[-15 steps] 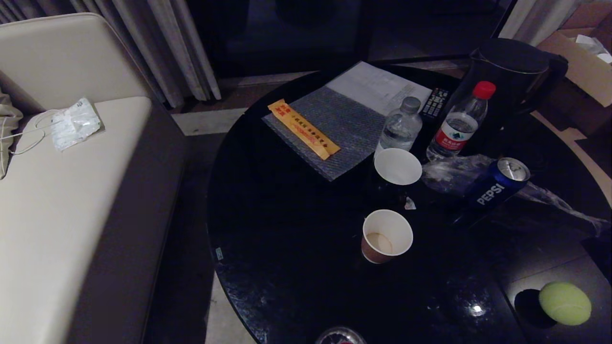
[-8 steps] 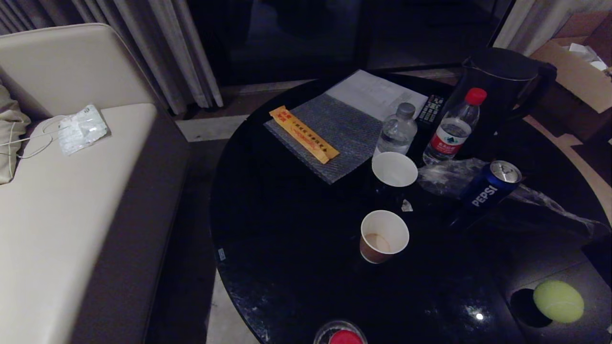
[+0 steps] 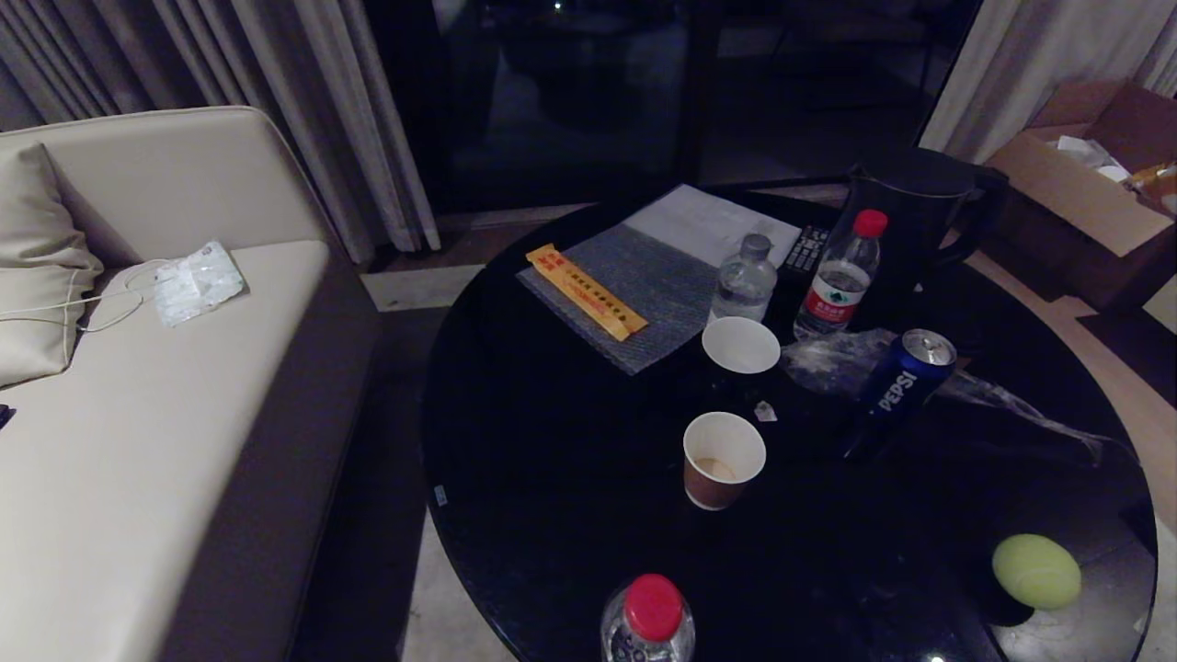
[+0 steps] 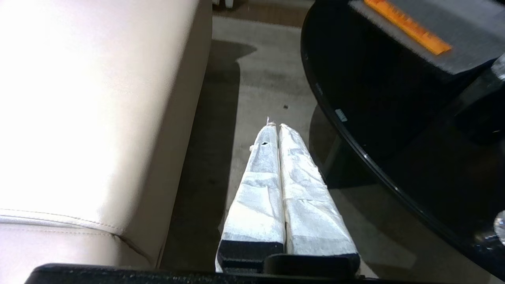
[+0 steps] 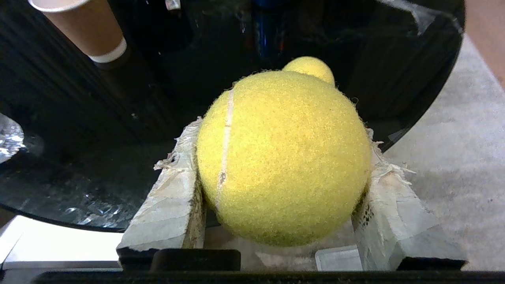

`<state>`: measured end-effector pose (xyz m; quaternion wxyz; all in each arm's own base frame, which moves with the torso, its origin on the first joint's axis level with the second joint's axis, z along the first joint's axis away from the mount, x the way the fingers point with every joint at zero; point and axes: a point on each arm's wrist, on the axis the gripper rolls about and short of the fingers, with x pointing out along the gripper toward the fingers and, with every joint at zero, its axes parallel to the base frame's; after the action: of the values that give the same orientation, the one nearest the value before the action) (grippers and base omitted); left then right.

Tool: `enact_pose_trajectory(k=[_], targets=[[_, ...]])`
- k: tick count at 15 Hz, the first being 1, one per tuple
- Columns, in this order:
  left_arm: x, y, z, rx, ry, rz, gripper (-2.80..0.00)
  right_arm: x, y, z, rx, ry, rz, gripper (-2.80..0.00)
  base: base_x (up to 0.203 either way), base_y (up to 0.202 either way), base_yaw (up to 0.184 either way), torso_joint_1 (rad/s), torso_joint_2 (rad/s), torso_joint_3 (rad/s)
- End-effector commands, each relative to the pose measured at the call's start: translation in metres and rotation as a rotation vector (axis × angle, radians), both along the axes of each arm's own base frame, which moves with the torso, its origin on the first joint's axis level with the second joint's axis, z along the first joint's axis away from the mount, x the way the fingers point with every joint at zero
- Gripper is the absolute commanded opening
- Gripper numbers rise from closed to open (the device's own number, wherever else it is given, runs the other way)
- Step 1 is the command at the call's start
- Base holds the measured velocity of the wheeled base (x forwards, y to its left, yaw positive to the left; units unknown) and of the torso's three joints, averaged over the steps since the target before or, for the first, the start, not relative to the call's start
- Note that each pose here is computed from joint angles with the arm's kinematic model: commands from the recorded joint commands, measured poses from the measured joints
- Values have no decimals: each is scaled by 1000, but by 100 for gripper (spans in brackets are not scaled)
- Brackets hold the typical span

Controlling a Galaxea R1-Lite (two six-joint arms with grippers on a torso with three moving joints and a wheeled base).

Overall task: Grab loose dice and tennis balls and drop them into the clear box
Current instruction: Put the ball in the box

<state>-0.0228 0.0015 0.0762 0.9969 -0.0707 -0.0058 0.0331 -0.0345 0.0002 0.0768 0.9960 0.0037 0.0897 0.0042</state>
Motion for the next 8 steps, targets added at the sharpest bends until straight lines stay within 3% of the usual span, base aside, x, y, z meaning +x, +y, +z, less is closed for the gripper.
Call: enact_pose_trajectory(k=[1,8], targets=[[0,0,0,-1,2,1,-280,0,0,0,1,3,0,-280,0,0,0,6,3,203],[0,0,0,-1,2,1,-280,0,0,0,1,4,0,-280,0,0,0,4,2,201]])
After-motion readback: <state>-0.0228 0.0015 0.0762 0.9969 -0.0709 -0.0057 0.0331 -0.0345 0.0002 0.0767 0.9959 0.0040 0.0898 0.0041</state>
